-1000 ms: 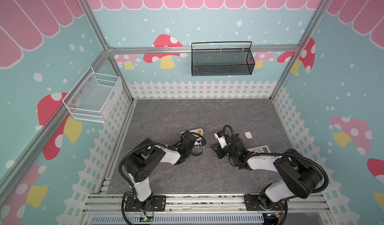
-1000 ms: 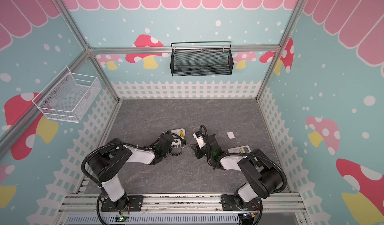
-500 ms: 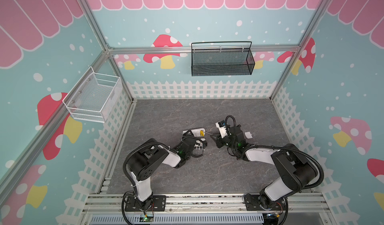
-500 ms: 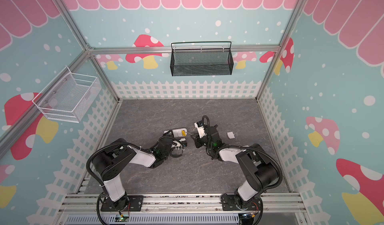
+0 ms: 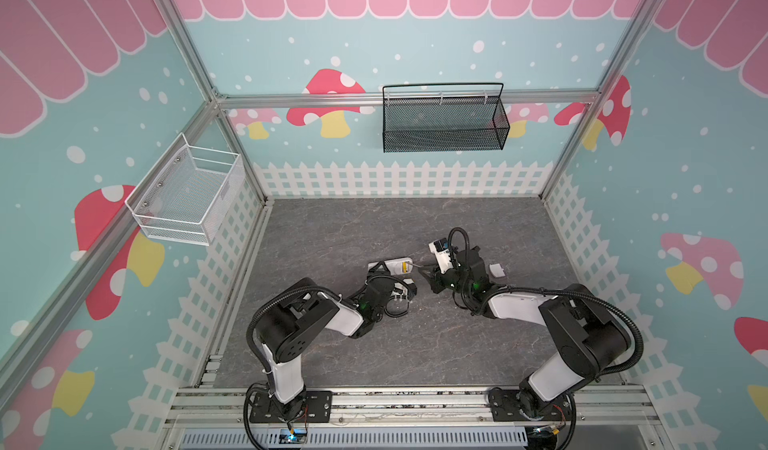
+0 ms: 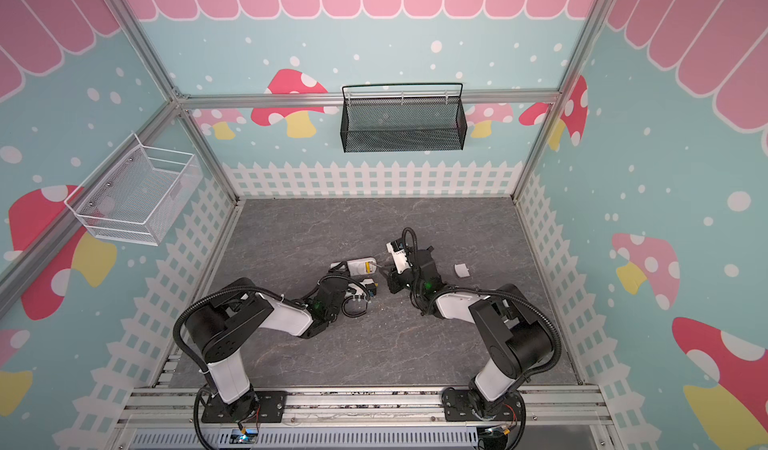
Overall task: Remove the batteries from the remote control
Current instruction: 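Tip the remote with the left gripper to drop the loosened battery onto the table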
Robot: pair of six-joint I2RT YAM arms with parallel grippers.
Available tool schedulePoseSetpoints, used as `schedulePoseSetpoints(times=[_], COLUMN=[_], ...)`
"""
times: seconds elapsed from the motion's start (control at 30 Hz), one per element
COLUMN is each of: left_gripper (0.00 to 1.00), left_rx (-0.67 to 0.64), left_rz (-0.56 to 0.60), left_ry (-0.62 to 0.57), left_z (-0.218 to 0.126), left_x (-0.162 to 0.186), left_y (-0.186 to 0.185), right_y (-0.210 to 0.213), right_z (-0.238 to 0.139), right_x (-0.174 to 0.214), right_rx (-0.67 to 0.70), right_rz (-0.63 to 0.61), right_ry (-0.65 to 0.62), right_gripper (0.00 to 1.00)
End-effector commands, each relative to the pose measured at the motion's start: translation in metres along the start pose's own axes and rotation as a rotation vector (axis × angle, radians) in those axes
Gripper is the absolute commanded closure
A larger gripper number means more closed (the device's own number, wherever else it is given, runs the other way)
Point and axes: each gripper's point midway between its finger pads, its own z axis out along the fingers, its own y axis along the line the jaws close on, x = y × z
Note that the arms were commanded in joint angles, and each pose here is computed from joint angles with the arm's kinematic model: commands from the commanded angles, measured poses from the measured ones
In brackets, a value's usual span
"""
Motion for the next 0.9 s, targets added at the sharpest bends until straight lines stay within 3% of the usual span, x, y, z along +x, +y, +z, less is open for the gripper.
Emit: schedulePoseSetpoints(times=[0.0, 0.27, 0.4, 0.53, 0.73, 0.87], left_gripper=[1.00, 1.00, 1.00, 1.00, 1.00, 1.00], left_rx=[-0.028, 0.015, 0.093, 0.179, 0.337, 0.401], left_rz=[-0.007, -0.087, -0.164, -0.363, -0.647, -0.740], left_ry=[-0.002, 0.027, 0.070, 0.147, 0.191, 0.169], left_z=[-0.002, -0.004, -0.012, -0.017, -0.028, -0.036], left_x=[-0.002, 0.004, 0.018, 0.046, 0.075, 0.077], left_y=[0.008, 0.026, 0.035, 0.054, 0.071, 0.069], right_y=[0.001, 0.015, 0.067, 0.100, 0.099, 0.094], right_z=[-0.001, -0.048, -0.073, -0.106, -0.120, -0.118], right_x=[0.002, -0.015, 0.017, 0.058, 0.097, 0.110], right_rx=[-0.003, -0.041, -0.301, -0.420, -0.331, -0.281], right_rz=[-0.009, -0.011, -0.063, -0.055, 0.044, 0.073], right_ry=[0.009, -0.044, 0.126, 0.285, 0.517, 0.589], right_gripper=[1.00, 1.00, 1.00, 1.00, 1.00, 1.00])
